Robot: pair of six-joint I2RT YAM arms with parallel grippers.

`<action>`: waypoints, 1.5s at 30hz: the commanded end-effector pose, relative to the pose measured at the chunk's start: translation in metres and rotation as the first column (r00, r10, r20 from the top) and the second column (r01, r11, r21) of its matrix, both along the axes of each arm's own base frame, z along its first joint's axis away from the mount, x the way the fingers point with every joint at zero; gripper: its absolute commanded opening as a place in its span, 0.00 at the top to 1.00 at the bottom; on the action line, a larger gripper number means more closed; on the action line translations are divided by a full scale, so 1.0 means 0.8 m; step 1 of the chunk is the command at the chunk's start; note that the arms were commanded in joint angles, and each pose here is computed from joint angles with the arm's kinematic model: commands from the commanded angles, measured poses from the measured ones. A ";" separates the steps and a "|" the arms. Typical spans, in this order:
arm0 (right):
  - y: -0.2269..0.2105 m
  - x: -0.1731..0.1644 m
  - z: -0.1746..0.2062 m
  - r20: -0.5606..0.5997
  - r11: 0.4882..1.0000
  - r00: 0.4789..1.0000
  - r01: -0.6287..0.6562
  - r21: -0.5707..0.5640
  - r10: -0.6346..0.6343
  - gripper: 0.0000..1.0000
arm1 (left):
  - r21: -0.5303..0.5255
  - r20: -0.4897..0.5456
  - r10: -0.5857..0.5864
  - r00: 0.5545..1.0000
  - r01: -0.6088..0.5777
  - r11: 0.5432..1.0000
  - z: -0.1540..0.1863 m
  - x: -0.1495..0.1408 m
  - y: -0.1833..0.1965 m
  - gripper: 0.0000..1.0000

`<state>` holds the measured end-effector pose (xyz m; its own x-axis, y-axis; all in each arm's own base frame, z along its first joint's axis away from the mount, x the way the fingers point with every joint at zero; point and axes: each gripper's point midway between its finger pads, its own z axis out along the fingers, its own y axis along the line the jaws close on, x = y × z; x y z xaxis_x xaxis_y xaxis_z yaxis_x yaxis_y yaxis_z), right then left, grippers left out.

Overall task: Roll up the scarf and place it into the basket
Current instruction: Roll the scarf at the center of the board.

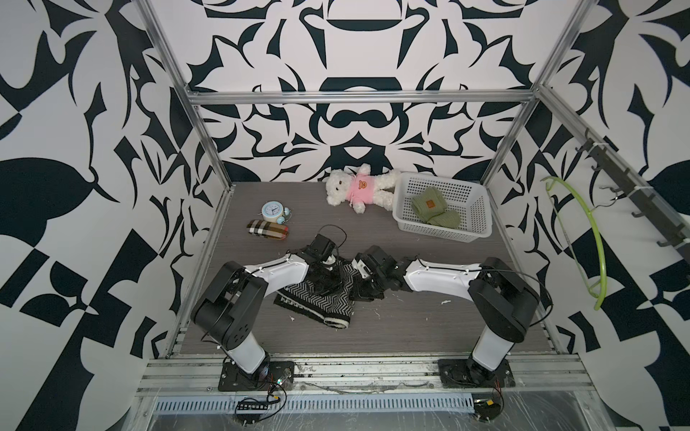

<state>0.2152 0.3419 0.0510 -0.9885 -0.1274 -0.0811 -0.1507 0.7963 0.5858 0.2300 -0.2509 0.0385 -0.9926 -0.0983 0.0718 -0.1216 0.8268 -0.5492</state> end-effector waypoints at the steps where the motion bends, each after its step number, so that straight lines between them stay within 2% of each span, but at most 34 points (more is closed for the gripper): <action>1: -0.051 -0.013 -0.013 -0.048 0.972 0.999 -0.011 -0.235 0.000 1.00 | 0.031 -0.022 -0.031 0.999 0.032 0.999 0.015 -0.017 0.014 0.78; 3: -0.059 -0.018 -0.010 -0.072 0.963 0.997 -0.028 -0.268 0.009 1.00 | 0.010 -0.014 -0.033 0.999 0.033 0.999 0.022 -0.021 0.013 0.69; 5: -0.061 -0.020 -0.004 -0.083 0.958 0.996 -0.041 -0.284 0.018 1.00 | -0.013 0.000 -0.029 1.000 0.029 1.000 0.029 -0.024 0.013 0.52; 8: -0.066 -0.020 0.003 -0.093 0.948 0.995 -0.051 -0.314 0.023 1.00 | -0.084 0.025 -0.025 0.999 0.027 0.996 0.040 -0.026 0.005 0.35; 11: -0.070 -0.019 0.008 -0.100 0.938 0.995 -0.061 -0.342 0.028 1.00 | -0.161 0.051 -0.050 0.997 0.057 0.985 0.055 -0.032 -0.014 0.28; 15: -0.068 -0.015 0.017 -0.094 0.937 0.995 -0.064 -0.344 0.033 1.00 | -0.176 0.076 -0.095 0.993 0.108 0.979 0.064 -0.040 -0.037 0.27; 18: -0.066 -0.012 0.021 -0.085 0.938 0.996 -0.059 -0.342 0.031 1.00 | -0.166 0.066 -0.107 0.992 0.117 0.979 0.055 -0.040 -0.051 0.33; 19: -0.065 -0.011 0.021 -0.083 0.938 0.996 -0.057 -0.342 0.030 1.00 | -0.156 0.059 -0.111 0.992 0.119 0.981 0.049 -0.040 -0.054 0.43; 21: -0.065 -0.010 0.024 -0.077 0.939 0.997 -0.051 -0.340 0.026 1.00 | -0.119 0.028 -0.109 0.994 0.111 0.987 0.033 -0.040 -0.053 0.88; 22: -0.066 -0.010 0.025 -0.073 0.939 0.997 -0.047 -0.341 0.024 1.00 | -0.095 0.012 -0.106 0.994 0.107 0.990 0.026 -0.041 -0.049 1.00; 25: -0.075 -0.009 0.030 -0.053 0.930 0.998 -0.046 -0.366 0.029 1.00 | -0.018 -0.010 -0.089 0.996 0.089 0.996 0.005 -0.042 -0.030 1.00; 29: -0.081 -0.006 0.039 -0.030 0.918 0.998 -0.066 -0.391 0.059 1.00 | 0.023 -0.040 -0.024 0.999 0.025 0.999 -0.021 -0.034 0.003 1.00; 31: -0.083 -0.002 0.045 -0.007 0.915 0.998 -0.064 -0.397 0.067 0.84 | 0.044 -0.067 -0.020 0.998 0.022 0.999 -0.038 -0.034 0.014 1.00; 33: -0.092 0.003 0.050 0.035 0.909 0.998 -0.033 -0.415 0.052 0.76 | 0.061 -0.097 -0.008 0.995 0.014 0.998 -0.053 -0.034 0.022 1.00; 37: -0.109 0.011 0.048 0.092 0.910 0.996 0.043 -0.412 -0.006 0.69 | 0.071 -0.124 0.007 0.992 0.002 0.997 -0.070 -0.037 0.031 1.00; 40: -0.105 0.020 0.040 0.119 0.917 0.993 0.055 -0.394 -0.008 0.67 | 0.086 -0.147 0.007 0.989 0.006 0.996 -0.079 -0.043 0.038 1.00; 45: -0.068 0.034 0.032 0.158 0.963 0.987 0.034 -0.268 0.009 0.66 | 0.093 -0.171 0.008 0.985 0.008 0.996 -0.088 -0.050 0.044 1.00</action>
